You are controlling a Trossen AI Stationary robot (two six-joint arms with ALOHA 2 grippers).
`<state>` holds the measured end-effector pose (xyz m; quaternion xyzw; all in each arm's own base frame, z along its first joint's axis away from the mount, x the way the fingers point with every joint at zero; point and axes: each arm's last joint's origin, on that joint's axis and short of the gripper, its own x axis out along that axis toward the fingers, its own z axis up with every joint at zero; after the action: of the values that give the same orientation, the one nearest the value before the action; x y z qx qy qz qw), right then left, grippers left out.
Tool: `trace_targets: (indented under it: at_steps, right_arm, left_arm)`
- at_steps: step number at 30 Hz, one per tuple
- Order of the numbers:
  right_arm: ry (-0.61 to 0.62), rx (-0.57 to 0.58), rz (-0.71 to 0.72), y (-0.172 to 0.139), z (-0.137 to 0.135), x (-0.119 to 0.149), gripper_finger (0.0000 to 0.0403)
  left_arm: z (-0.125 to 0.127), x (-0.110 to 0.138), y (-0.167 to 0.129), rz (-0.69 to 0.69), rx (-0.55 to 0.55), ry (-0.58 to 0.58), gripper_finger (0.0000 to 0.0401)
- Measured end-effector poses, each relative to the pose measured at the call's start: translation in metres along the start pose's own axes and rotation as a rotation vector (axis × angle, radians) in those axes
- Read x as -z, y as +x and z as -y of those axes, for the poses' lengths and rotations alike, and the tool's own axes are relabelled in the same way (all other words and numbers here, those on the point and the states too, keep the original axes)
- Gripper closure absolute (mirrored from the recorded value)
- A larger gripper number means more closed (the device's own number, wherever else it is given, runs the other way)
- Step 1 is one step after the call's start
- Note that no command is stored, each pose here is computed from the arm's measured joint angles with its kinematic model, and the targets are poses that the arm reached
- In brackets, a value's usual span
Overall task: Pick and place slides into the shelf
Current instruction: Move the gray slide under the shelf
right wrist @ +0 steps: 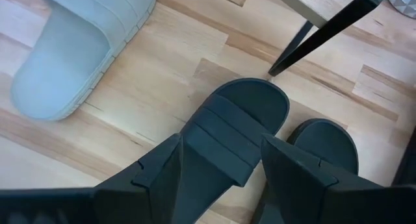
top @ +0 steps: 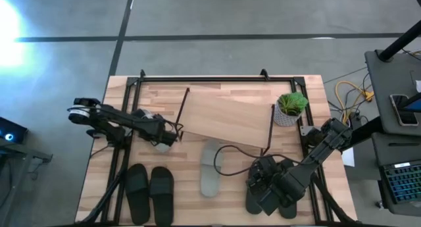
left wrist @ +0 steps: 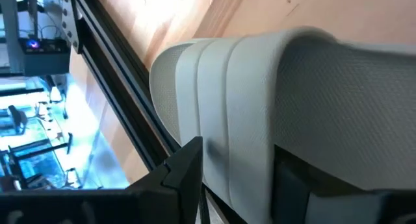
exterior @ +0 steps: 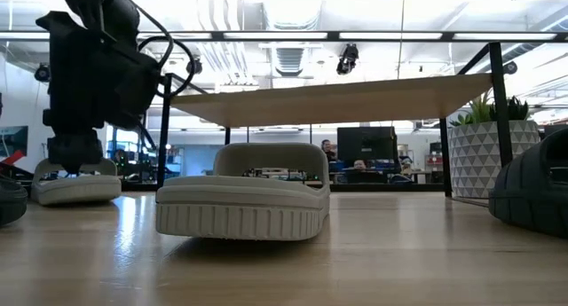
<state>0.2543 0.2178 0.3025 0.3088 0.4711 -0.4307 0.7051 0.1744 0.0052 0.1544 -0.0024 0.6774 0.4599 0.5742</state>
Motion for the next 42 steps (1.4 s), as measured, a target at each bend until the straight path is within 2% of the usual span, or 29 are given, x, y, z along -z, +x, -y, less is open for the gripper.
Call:
trace_targets:
  at_steps: [9, 17, 25, 29, 36, 40, 42]
  right_arm:
    - [-0.005, 0.000, 0.000, 0.000, 0.000, 0.000, 0.0204]
    - [-0.005, 0.001, 0.000, 0.000, 0.000, 0.000, 0.0204]
    - [-0.005, 0.000, 0.000, 0.000, 0.000, 0.000, 0.0204]
    - [-0.002, 0.001, 0.000, 0.000, 0.000, 0.000, 0.0204]
    - [-0.001, 0.000, 0.000, 0.000, 0.000, 0.000, 0.0204]
    - [-0.001, 0.001, 0.000, 0.000, 0.000, 0.000, 0.0204]
    - [-0.001, 0.000, 0.000, 0.000, 0.000, 0.000, 0.0204]
  left_arm:
    - [0.002, -0.001, 0.000, -0.014, -0.006, -0.008, 0.0393]
    - [-0.008, 0.000, -0.012, 0.013, 0.086, -0.070, 0.0399]
    - [-0.038, -0.005, -0.054, 0.106, 0.220, -0.147, 0.0400]
    - [-0.054, -0.006, -0.079, 0.186, 0.269, -0.186, 0.0400]
    - [-0.088, -0.006, -0.120, 0.383, 0.255, -0.289, 0.0401]
    - [-0.097, -0.006, -0.149, 0.590, 0.222, -0.243, 0.0401]
    - [-0.094, -0.007, -0.164, 0.715, 0.196, -0.152, 0.0401]
